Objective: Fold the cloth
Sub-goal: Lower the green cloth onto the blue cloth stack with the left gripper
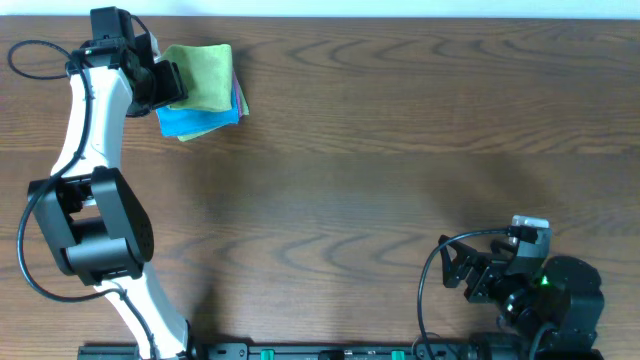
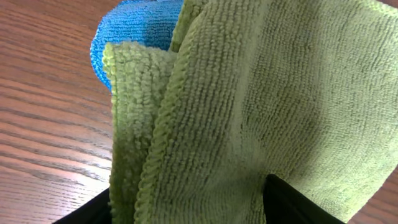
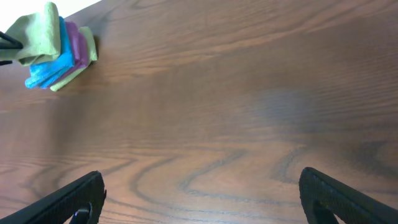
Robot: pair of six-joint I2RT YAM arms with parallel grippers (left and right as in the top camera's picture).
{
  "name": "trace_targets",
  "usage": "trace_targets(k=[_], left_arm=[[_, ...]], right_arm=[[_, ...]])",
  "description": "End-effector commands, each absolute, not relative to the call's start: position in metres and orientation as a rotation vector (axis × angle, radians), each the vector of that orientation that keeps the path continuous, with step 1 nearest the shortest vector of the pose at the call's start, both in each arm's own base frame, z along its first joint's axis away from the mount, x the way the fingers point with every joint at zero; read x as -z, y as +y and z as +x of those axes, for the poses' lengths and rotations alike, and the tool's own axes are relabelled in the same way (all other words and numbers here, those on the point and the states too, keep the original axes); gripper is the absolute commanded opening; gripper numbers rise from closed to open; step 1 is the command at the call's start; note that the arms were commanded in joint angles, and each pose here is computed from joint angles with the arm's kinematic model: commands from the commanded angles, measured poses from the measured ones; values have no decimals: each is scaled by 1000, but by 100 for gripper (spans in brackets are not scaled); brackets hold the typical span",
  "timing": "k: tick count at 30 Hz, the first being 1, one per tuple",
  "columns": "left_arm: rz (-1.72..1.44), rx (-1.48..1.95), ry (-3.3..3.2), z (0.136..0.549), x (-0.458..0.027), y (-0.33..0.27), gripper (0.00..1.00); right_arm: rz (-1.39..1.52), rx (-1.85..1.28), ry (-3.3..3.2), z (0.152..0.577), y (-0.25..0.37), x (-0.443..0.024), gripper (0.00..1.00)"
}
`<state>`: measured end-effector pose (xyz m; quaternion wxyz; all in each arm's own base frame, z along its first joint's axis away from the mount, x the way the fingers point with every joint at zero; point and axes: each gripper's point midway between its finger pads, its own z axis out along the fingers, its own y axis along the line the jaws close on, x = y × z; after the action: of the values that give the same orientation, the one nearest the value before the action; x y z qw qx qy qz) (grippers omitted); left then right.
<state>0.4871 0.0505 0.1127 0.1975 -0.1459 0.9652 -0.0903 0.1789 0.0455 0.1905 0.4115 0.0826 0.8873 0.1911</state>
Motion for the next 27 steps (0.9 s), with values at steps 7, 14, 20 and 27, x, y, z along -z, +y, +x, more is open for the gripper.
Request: trace_targets(k=[7,14,20,27], left_arm=[[-401,224,2677,487,-127,58,68],[-446,191,2648,483,-138,77,73],[-471,185,2635,477,-148,86,75],[-467,222,2634,474,-154,80,74]], right_arm=[[228,-489,2231,179,45,-189,99],[228,-489,2232,179,45,-189,99],[228,-489,2231,179,45,-189,99],[228,-489,2231,179,45,-189,99]])
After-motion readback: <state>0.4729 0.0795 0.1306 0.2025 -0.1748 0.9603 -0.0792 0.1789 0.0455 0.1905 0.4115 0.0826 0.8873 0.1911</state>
